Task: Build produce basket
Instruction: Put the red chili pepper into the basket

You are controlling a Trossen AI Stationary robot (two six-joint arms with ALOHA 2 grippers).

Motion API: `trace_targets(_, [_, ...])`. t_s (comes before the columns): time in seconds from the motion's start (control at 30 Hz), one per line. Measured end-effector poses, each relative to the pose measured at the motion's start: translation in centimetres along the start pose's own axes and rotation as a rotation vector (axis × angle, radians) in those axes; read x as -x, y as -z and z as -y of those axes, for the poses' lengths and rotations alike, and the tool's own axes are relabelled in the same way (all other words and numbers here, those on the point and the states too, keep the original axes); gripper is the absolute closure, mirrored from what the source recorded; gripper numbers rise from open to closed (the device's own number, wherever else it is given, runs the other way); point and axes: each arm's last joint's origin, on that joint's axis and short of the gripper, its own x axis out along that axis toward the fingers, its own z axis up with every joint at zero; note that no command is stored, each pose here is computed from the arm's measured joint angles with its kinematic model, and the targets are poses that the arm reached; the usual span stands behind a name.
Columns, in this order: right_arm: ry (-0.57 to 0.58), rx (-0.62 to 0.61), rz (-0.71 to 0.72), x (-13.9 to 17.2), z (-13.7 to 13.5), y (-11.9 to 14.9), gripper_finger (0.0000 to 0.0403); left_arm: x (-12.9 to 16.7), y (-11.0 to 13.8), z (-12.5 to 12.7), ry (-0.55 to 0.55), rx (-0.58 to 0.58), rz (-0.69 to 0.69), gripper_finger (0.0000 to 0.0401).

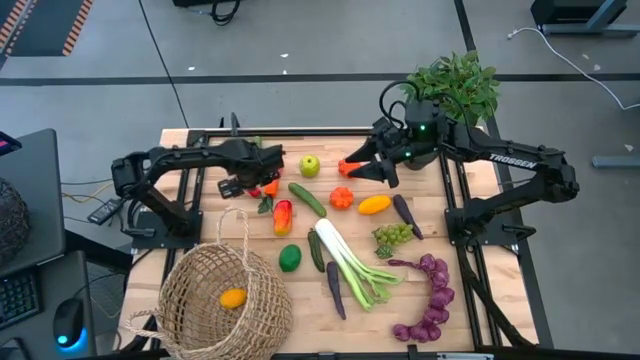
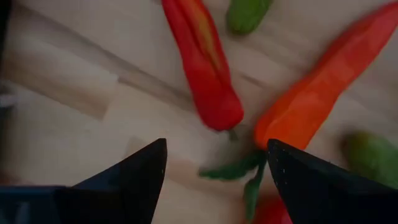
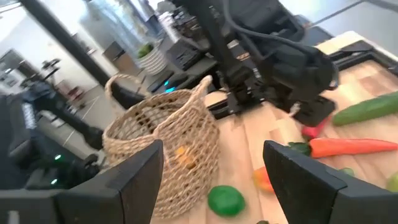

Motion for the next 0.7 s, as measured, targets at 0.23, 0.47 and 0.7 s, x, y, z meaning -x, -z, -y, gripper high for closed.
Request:
trace_targets(0.23, [-0.054,-0.013,-0.041,0.5,0.1,0.1,0.0123,-1.0,0.2,-0.1,0.029,0.069,0.078,0.0120])
trace_targets(0.47, [-0.036,-0.020,-0.035,1.0,0.3,0.0,0.0123,-2.5,0.3,-0.9,0.011,0.135,0.078,0.0120])
trace_targets(0.7, [-0.012,-0.024,-0.024,1.1,0.5,0.0,0.0123,-4.2,0.4,-1.6,0.024,0.147,0.078,0.0120])
